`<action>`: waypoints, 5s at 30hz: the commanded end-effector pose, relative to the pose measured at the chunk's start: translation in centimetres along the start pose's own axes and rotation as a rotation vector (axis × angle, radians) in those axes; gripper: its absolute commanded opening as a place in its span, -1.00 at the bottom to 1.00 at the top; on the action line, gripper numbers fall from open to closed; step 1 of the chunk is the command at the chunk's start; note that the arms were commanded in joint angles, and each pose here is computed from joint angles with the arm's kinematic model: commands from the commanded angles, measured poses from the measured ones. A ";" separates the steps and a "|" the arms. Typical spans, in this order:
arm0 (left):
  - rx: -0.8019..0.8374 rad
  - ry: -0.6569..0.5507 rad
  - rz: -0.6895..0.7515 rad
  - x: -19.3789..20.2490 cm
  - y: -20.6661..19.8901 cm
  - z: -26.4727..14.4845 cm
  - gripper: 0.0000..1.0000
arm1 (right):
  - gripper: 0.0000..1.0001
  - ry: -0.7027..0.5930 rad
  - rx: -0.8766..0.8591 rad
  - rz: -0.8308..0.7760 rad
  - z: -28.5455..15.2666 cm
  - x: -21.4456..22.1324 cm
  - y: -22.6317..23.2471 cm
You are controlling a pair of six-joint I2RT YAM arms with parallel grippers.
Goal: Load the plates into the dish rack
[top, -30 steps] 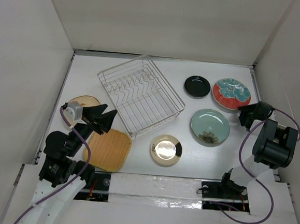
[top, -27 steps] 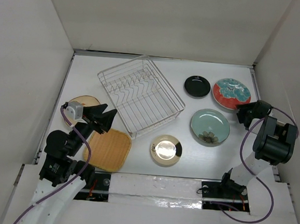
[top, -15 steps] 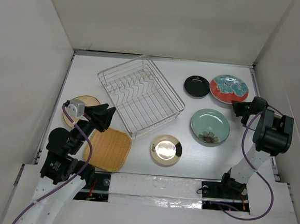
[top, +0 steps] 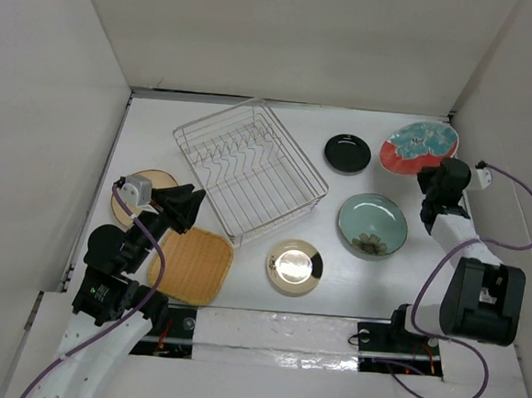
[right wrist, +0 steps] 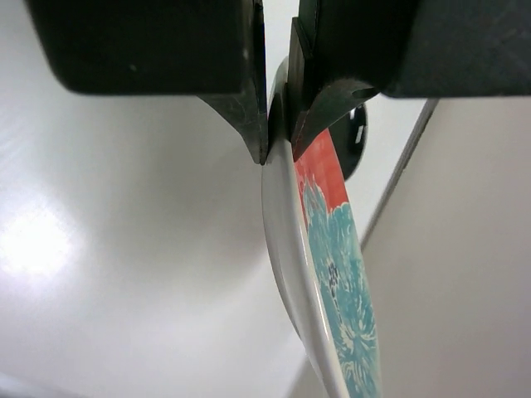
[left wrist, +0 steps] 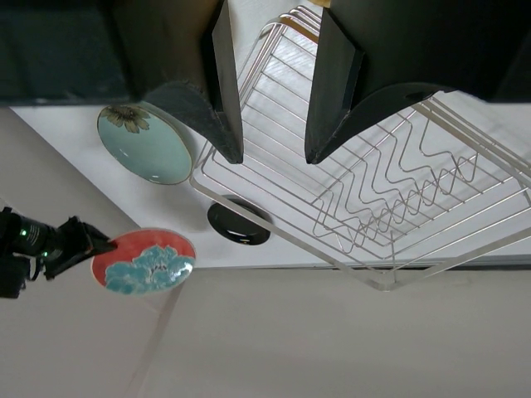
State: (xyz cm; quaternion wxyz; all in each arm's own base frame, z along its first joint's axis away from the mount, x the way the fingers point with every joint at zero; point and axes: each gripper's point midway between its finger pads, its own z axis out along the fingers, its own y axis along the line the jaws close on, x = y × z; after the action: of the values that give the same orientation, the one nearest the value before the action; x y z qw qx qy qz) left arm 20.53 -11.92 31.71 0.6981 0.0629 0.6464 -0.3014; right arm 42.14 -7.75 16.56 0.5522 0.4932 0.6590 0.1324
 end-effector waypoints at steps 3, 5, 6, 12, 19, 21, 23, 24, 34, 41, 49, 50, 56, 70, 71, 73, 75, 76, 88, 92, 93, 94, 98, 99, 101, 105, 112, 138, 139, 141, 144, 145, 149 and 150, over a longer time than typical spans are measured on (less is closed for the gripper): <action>0.030 -0.044 0.019 -1.5 -0.7 0.1 -0.36 | -1.00 -0.294 -0.498 -0.187 -8.4 -7.7 19.5; 0.029 -0.043 0.020 -1.5 -0.7 0.1 -0.36 | -1.00 -0.258 -0.596 -0.292 -10.4 -5.6 23.8; 0.028 -0.045 0.022 -1.5 -0.7 0.1 -0.36 | -1.00 -0.241 -0.628 -0.329 -11.0 -4.8 25.2; 0.027 -0.047 0.022 -1.5 -0.7 0.0 -0.36 | -1.00 -0.125 -0.799 -0.607 -14.0 3.3 34.4; 0.014 -0.054 0.022 -1.7 -0.5 -0.1 -0.29 | -1.00 -0.125 -0.763 -0.803 -14.5 10.9 39.8; 0.013 -0.054 0.023 -1.8 -0.5 -0.1 -0.26 | -1.00 -0.137 -0.739 -0.830 -14.6 12.0 40.4; 0.012 -0.053 0.022 -1.7 -0.5 -0.1 -0.24 | -1.00 -0.165 -0.729 -0.853 -14.3 12.6 41.3; 0.012 -0.056 0.022 -1.8 -0.5 -0.2 -0.24 | -1.00 -0.173 -0.722 -0.856 -14.1 12.6 41.4; 0.016 -0.052 0.023 -1.7 -0.5 -0.1 -0.23 | -1.00 -0.210 -0.705 -0.843 -14.9 12.9 42.1; 0.014 -0.052 0.022 -1.7 -0.5 -0.1 -0.23 | -1.00 -0.273 -0.712 -0.771 -16.2 10.3 42.8; 0.016 -0.049 0.023 -1.6 -0.5 0.0 -0.23 | -1.00 -0.320 -0.631 -0.900 -13.4 11.4 41.7; 0.016 -0.049 0.021 -1.6 -0.5 0.0 -0.23 | -1.00 -0.324 -0.630 -0.911 -13.2 11.6 41.7; 0.012 -0.047 0.022 -1.5 -0.4 0.0 -0.23 | -1.00 -0.333 -0.635 -0.994 -12.2 13.0 42.2; 0.014 -0.048 0.021 -1.6 -0.5 0.0 -0.23 | -1.00 -0.200 -0.650 -1.099 -10.3 19.7 37.8; 0.014 -0.046 0.021 -1.5 -0.5 0.1 -0.23 | -1.00 -0.195 -0.646 -1.107 -10.1 20.0 37.5; 0.016 -0.047 0.021 -1.6 -0.5 0.0 -0.23 | -1.00 -0.176 -0.645 -1.120 -9.9 21.3 36.9; 0.016 -0.047 0.021 -1.6 -0.5 0.0 -0.23 | -1.00 -0.152 -0.643 -1.122 -9.6 22.2 36.4; 0.016 -0.047 0.021 -1.6 -0.5 0.0 -0.23 | -1.00 -0.145 -0.642 -1.122 -9.4 22.5 36.2; 0.014 -0.048 0.023 -1.6 -0.5 0.0 -0.23 | -0.03 -0.086 -0.617 -1.037 -9.9 22.3 35.8; 0.013 -0.048 0.023 -1.6 -0.5 0.0 -0.23 | 0.56 -0.070 -0.637 -0.944 -11.6 19.2 36.2; 0.010 -0.049 0.024 -1.6 -0.4 0.0 -0.23 | 0.60 -0.049 -0.643 -0.873 -12.3 17.8 35.7; 0.010 -0.051 0.024 -1.6 -0.4 0.0 -0.23 | 0.63 -0.040 -0.643 -0.849 -12.5 17.0 35.2; 0.016 -0.057 0.024 -1.8 -0.5 -0.2 -0.24 | -0.23 -0.007 -0.599 -0.659 -13.0 13.3 29.8; 0.018 -0.058 0.024 -1.8 -0.6 -0.2 -0.24 | -0.59 0.009 -0.571 -0.576 -12.2 12.2 28.0; 0.024 -0.062 0.023 -1.9 -0.7 -0.3 -0.26 | -1.00 0.053 -0.514 -0.536 -11.8 11.5 22.1; 0.036 -0.063 0.021 -1.9 -0.9 -0.3 -0.32 | -1.00 0.144 -0.423 -0.483 -8.4 10.5 14.1; 0.024 -0.057 0.024 -1.8 -0.7 -0.2 -0.58 | -0.05 0.223 -0.262 -0.447 -0.5 10.7 9.4; 0.002 -0.031 0.023 -1.2 -0.2 0.4 -0.66 | -0.09 0.585 -0.220 -0.039 12.2 18.2 5.9; 0.003 -0.029 0.023 -1.1 -0.2 0.4 -0.66 | 0.02 0.579 -0.225 -0.057 12.3 18.0 6.0; 0.003 -0.027 0.023 -1.1 -0.2 0.4 -0.66 | 0.05 0.589 -0.232 -0.072 12.1 18.6 6.1; 0.005 -0.025 0.023 -1.1 -0.2 0.5 -0.66 | -0.18 0.618 -0.232 -0.085 12.2 18.9 6.3; 0.005 -0.024 0.023 -1.0 -0.2 0.5 -0.66 | -0.33 0.615 -0.234 -0.085 12.3 18.9 6.3; -0.001 -0.027 0.023 -1.1 -0.1 0.4 -0.66 | -1.00 0.574 -0.271 -0.062 11.8 17.5 7.1; 0.000 -0.030 0.025 -1.2 -0.1 0.4 -0.66 | -1.00 0.554 -0.284 -0.055 11.3 17.2 6.9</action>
State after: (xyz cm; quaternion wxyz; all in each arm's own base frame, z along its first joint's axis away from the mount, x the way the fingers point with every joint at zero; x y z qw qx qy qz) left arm 21.00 -11.85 31.18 0.6936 0.0605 0.6553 -0.2930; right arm 56.67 5.39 4.34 0.3788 0.3495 0.7941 0.3220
